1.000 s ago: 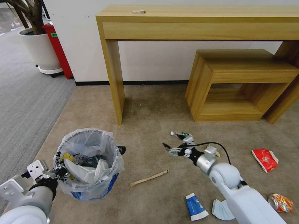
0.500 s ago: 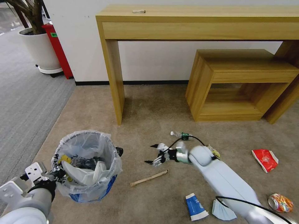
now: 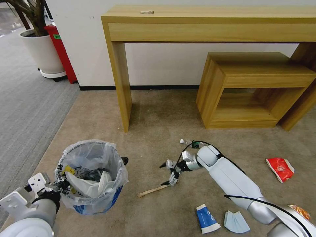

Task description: Pick up the trash bin and place the garbage on the floor into it.

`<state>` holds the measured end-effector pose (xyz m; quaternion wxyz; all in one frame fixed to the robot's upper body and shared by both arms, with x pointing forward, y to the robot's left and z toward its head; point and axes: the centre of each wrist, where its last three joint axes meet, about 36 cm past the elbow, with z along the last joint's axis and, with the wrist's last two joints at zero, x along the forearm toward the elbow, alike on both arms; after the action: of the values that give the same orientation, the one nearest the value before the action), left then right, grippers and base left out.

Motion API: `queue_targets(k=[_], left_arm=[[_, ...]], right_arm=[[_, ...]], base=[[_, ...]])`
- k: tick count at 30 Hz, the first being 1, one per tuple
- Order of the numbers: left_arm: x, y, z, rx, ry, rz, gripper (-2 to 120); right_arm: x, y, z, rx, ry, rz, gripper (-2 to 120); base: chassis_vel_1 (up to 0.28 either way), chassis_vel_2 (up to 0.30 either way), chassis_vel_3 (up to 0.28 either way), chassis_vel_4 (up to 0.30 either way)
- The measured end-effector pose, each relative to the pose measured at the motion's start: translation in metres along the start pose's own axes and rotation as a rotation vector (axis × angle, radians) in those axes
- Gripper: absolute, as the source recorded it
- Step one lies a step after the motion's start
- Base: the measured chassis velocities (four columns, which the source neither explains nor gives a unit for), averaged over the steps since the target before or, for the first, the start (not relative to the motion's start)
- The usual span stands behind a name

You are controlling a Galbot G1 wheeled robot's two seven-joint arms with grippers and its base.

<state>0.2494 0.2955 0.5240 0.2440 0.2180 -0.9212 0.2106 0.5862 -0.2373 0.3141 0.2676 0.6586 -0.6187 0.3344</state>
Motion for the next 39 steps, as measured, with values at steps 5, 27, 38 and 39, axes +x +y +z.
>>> queue_targets(k=[5,27,38,39], left_arm=[[-0.005,0.000,0.001,0.001,0.004,0.000,1],[-0.003,-0.001,0.001,-0.007,-0.003,0.002,1],[0.002,0.000,0.001,-0.004,-0.009,-0.001,1],[0.002,0.000,0.000,-0.003,-0.010,0.000,1]], right_arm=[[-0.010,0.005,0.002,0.013,0.029,-0.009,100],[-0.055,0.003,-0.008,0.060,0.080,-0.043,80],[-0.062,0.009,0.002,0.071,0.127,-0.036,75],[-0.062,0.009,0.003,0.075,0.135,-0.032,75]], base=[[0.000,0.000,0.000,0.000],[0.000,0.000,0.000,0.000],[0.000,0.000,0.000,0.000],[0.000,0.000,0.000,0.000]])
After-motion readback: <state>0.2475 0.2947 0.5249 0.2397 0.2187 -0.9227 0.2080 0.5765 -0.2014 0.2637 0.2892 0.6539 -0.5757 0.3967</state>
